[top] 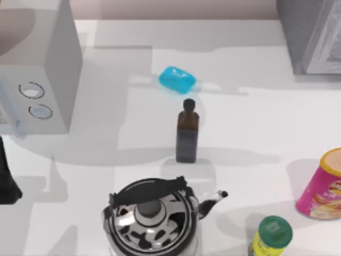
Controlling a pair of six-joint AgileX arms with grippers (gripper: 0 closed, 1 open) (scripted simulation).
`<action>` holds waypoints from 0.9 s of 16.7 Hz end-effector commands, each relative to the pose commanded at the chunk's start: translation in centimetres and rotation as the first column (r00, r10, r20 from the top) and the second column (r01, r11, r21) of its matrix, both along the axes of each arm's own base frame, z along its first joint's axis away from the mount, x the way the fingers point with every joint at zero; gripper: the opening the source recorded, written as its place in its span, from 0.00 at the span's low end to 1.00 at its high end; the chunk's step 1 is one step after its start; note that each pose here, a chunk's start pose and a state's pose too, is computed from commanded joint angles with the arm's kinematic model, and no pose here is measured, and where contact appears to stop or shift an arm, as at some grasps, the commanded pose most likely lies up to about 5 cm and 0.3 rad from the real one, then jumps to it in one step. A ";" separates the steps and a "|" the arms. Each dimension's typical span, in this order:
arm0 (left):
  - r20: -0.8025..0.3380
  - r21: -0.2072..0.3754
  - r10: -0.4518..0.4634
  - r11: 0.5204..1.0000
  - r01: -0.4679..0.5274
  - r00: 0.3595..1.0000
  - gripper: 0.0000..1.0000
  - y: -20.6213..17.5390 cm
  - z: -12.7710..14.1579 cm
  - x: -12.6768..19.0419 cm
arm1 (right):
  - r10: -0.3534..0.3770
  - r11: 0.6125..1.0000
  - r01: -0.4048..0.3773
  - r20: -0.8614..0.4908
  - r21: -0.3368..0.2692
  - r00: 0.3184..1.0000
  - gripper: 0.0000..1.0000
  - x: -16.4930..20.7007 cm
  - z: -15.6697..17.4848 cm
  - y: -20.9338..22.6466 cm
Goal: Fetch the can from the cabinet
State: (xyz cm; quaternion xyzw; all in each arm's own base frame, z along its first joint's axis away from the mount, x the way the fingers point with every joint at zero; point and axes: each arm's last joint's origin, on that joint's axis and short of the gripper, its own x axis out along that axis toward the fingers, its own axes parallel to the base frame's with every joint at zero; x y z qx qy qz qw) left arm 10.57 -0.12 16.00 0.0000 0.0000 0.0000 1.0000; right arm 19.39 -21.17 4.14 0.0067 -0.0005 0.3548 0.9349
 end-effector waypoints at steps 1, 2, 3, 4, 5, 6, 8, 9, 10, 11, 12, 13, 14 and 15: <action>0.000 0.000 0.000 1.000 0.000 1.000 1.00 0.0 0.0 0.0 | 0.022 1.000 -0.022 0.006 -0.002 1.000 0.00 -0.1 0.1 0.6; 0.000 0.000 0.000 1.000 0.000 1.000 1.00 0.0 0.0 0.0 | 0.038 0.999 -0.038 0.010 -0.002 0.999 0.00 -0.2 0.1 1.1; 0.000 0.000 0.000 1.000 0.000 1.000 1.00 0.0 0.0 0.0 | 0.042 0.999 -0.042 0.011 -0.002 0.999 0.00 -0.2 0.1 1.2; 0.000 0.000 0.000 1.000 0.000 1.000 1.00 0.0 0.0 0.0 | 0.042 0.999 -0.042 0.011 -0.002 0.999 0.00 -0.2 0.1 1.2; 0.000 0.000 0.000 1.000 0.000 1.000 1.00 0.0 0.0 0.0 | 0.042 0.999 -0.042 0.011 -0.002 0.999 0.00 -0.2 0.1 1.2; 0.000 0.000 0.000 1.000 0.000 1.000 1.00 0.0 0.0 0.0 | 0.042 0.999 -0.042 0.011 -0.002 0.999 0.00 -0.2 0.1 1.2; 0.000 0.000 0.000 1.000 0.000 1.000 1.00 0.0 0.0 0.0 | 0.042 0.999 -0.042 0.011 -0.002 0.999 0.15 -0.2 0.1 1.2; 0.000 0.000 0.000 1.000 0.000 1.000 1.00 0.0 0.0 0.0 | 0.042 0.999 -0.042 0.011 -0.002 0.999 0.23 -0.2 0.1 1.2; 0.000 0.000 0.000 1.000 0.000 1.000 1.00 0.0 0.0 0.0 | 0.042 0.999 -0.042 0.011 -0.002 0.999 0.30 -0.2 0.1 1.2; 0.000 0.000 0.000 1.000 0.000 1.000 1.00 0.0 0.0 0.0 | 0.042 0.999 -0.042 0.011 -0.002 0.999 0.38 -0.2 0.1 1.2; 0.000 0.000 0.000 1.000 0.000 1.000 1.00 0.0 0.0 0.0 | 0.042 0.999 -0.042 0.011 -0.002 0.999 0.45 -0.2 0.1 1.2; 0.000 0.000 0.000 1.000 0.000 1.000 1.00 0.0 0.0 0.0 | 0.042 0.999 -0.042 0.011 -0.002 0.999 0.53 -0.2 0.1 1.2; 0.000 0.000 0.000 1.000 0.000 1.000 1.00 0.0 0.0 0.0 | 0.042 0.999 -0.042 0.011 -0.002 0.999 0.60 -0.2 0.1 1.2; 0.000 0.000 0.000 1.000 0.000 1.000 1.00 0.0 0.0 0.0 | 0.042 0.999 -0.042 0.011 -0.002 0.999 0.68 -0.2 0.1 1.2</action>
